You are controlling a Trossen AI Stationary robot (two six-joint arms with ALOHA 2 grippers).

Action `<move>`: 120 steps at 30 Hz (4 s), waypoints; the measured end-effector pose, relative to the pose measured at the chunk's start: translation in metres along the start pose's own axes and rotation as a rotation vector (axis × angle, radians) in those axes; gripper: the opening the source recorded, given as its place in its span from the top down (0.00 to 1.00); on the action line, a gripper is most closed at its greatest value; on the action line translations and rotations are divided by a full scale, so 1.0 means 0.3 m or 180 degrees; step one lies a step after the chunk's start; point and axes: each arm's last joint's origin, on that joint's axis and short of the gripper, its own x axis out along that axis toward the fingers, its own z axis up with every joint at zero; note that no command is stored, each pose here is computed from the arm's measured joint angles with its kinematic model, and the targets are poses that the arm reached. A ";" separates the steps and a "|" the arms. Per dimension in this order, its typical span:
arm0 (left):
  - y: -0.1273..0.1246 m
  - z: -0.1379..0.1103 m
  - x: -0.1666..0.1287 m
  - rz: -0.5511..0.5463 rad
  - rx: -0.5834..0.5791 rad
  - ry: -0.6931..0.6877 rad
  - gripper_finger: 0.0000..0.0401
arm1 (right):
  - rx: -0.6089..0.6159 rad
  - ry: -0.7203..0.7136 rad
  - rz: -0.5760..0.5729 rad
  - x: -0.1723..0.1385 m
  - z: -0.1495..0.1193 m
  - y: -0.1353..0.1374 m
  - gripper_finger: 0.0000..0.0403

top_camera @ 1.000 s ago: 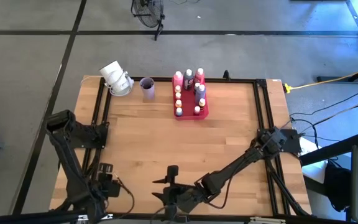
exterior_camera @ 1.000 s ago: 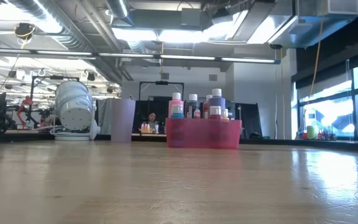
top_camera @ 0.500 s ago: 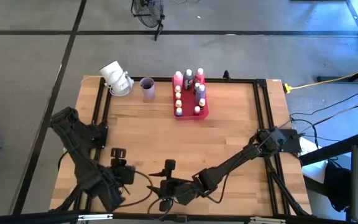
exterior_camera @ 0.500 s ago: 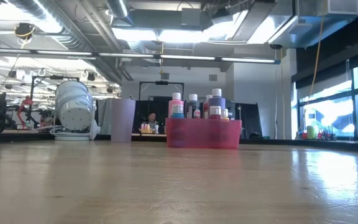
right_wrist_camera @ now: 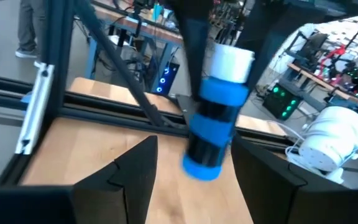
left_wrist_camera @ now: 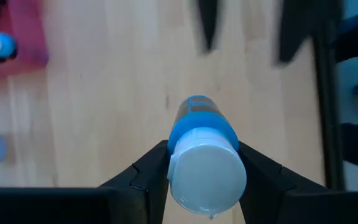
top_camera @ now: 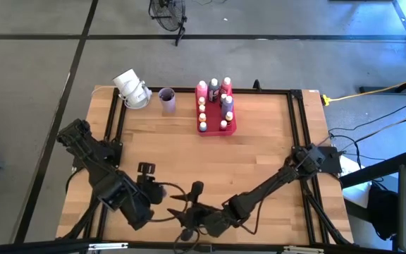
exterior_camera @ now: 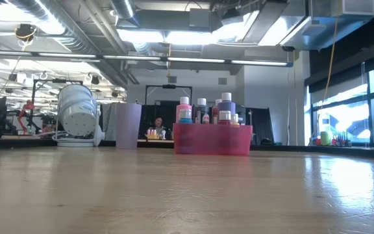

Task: Pick & Place Paint Supplies
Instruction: Put the blue paint bottle into the red bin

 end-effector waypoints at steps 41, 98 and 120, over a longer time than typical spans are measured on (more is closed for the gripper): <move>-0.025 0.070 -0.024 -0.0267 0.0129 -0.0640 0.61 | 0.0206 -0.0011 0.0036 0.024 0.001 -0.021 0.75; 0.277 -0.486 0.106 -0.0867 0.1065 -0.4572 0.65 | -0.0228 -0.0646 0.0201 -0.038 0.190 -0.133 0.79; 0.269 -0.401 0.283 -0.0882 0.0670 -0.4534 0.65 | 0.0180 -0.0316 0.0618 0.093 0.123 -0.241 0.79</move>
